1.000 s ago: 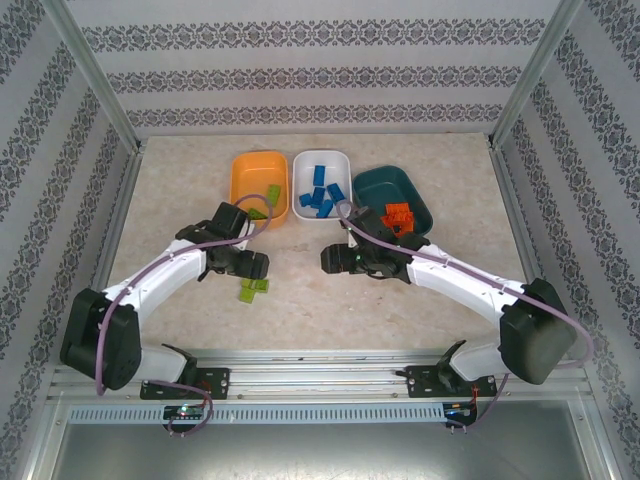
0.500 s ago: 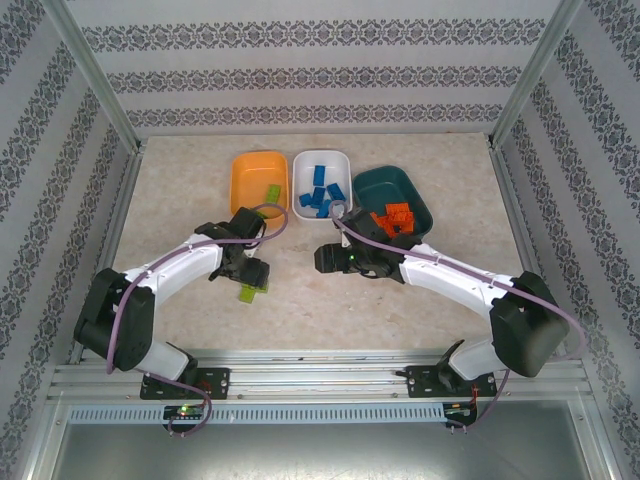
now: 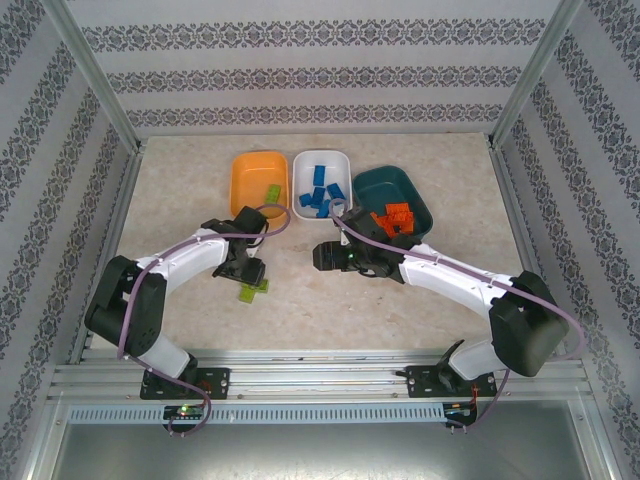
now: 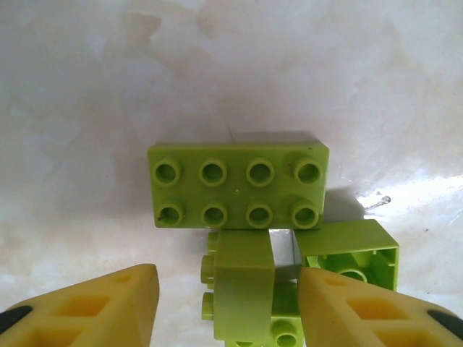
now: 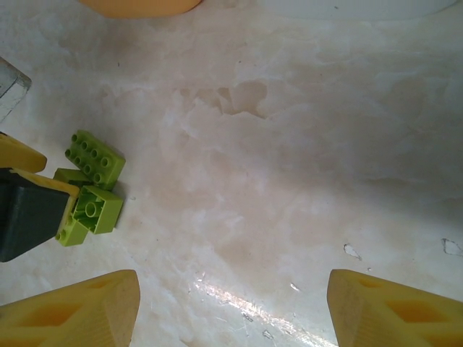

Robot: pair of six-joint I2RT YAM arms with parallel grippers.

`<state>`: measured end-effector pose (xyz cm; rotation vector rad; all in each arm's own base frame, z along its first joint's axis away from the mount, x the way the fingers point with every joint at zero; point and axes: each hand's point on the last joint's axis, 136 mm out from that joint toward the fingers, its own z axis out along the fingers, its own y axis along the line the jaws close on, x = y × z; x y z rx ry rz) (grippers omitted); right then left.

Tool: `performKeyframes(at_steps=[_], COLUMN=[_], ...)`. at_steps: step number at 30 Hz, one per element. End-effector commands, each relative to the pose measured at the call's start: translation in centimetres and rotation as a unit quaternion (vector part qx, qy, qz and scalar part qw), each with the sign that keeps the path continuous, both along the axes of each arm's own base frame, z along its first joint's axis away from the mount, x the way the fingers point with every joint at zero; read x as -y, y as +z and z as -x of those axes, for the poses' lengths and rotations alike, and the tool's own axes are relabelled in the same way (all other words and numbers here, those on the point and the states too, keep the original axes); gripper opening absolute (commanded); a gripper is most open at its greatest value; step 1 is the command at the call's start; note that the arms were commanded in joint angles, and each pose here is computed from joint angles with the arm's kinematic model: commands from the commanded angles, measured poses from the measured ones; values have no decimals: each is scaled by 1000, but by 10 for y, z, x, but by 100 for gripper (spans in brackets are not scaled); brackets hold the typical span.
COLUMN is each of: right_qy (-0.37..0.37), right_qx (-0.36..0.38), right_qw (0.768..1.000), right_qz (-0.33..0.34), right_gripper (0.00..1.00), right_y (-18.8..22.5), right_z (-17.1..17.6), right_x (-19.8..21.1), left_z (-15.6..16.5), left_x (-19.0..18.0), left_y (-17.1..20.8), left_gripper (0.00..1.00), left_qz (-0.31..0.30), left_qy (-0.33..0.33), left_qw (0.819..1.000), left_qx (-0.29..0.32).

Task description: Sort the legos into containers by color

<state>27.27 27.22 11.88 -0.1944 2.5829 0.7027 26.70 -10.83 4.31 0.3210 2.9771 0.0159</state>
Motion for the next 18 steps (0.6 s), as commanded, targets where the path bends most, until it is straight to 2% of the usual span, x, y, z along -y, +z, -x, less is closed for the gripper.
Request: performKeyframes(at_steps=[1, 7, 14, 18], right_qy=[2, 3, 1, 1], right_qx=[-7, -6, -6, -8], right_qw=[1000, 1000, 1000, 1000], right_qz=[5, 8, 12, 11], right_gripper=[69, 70, 69, 69], right_y=[-10, -11, -13, -14], right_z=[4, 4, 4, 5], right_x=[-1, 1, 3, 3], left_z=[3, 9, 8, 4], left_x=[-4, -5, -6, -6], left_y=[-1, -11, -12, -2], left_gripper=[49, 48, 33, 30], left_qz=[-5, -9, 2, 9], left_qy=[11, 13, 20, 24], left_qw=[1000, 999, 999, 999], left_qx=[-19, -44, -49, -35])
